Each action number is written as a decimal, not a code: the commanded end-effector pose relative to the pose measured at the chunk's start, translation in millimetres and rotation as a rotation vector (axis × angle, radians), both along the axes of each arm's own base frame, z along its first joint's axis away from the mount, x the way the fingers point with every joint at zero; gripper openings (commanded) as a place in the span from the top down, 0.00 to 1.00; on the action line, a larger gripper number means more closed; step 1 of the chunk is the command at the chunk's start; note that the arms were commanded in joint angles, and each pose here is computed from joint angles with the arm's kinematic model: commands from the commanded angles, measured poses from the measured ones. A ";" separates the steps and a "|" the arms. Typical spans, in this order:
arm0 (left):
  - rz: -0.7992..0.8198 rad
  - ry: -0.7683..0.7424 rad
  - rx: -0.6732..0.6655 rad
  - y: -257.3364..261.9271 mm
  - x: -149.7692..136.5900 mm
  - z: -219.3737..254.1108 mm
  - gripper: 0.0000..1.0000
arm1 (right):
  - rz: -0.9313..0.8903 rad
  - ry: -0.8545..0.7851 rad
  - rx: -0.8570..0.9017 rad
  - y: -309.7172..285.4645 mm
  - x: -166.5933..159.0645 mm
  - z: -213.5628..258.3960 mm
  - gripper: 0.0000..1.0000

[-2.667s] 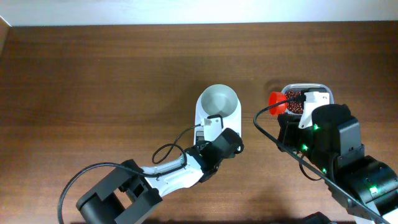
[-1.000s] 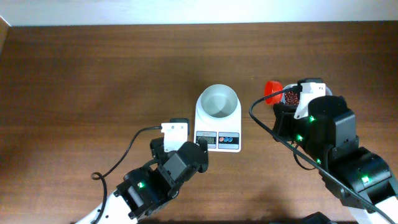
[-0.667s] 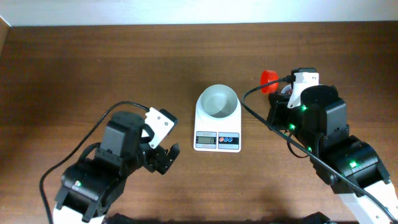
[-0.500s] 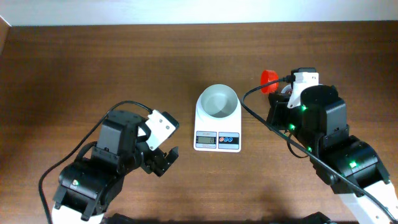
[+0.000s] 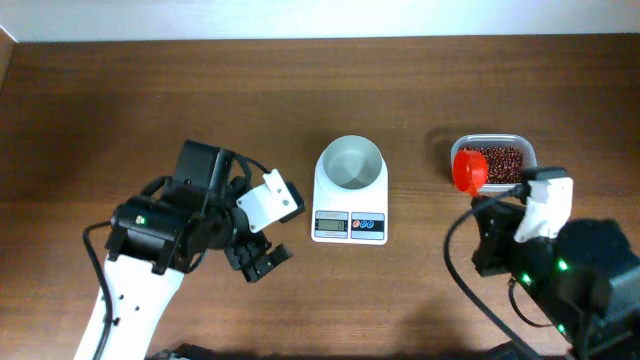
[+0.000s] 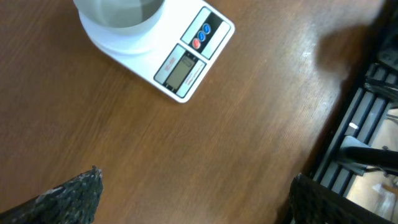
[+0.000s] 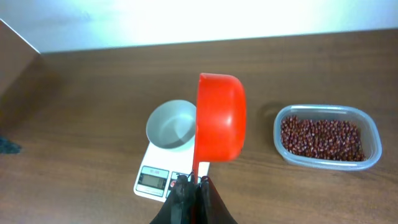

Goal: Scoop and weigh 50g on scale
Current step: 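Retract the left gripper and move the scoop toward the bean tub, then dip the red scoop into the red beans with the right gripper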

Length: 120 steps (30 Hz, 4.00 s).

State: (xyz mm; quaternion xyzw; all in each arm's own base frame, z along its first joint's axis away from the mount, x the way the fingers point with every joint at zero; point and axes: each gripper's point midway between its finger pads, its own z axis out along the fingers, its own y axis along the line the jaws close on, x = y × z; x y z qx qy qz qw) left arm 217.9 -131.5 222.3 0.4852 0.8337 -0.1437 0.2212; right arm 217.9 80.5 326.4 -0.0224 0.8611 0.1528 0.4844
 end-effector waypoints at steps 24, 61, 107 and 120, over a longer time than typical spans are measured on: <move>-0.023 -0.091 -0.012 -4.5 21.4 15.4 0.01 | 0.137 0.109 0.283 36.9 -28.6 9.9 0.96; -0.023 -0.091 -0.012 -4.5 21.4 15.4 0.01 | 0.091 0.065 0.168 34.3 9.0 4.9 0.96; -0.024 -0.091 -0.012 -4.6 21.3 15.3 0.01 | -0.294 0.458 -0.550 -101.2 105.6 -67.0 0.96; -0.024 -0.091 -0.012 -4.6 21.3 15.3 0.01 | -0.161 0.799 -0.680 -124.0 155.5 -197.0 0.96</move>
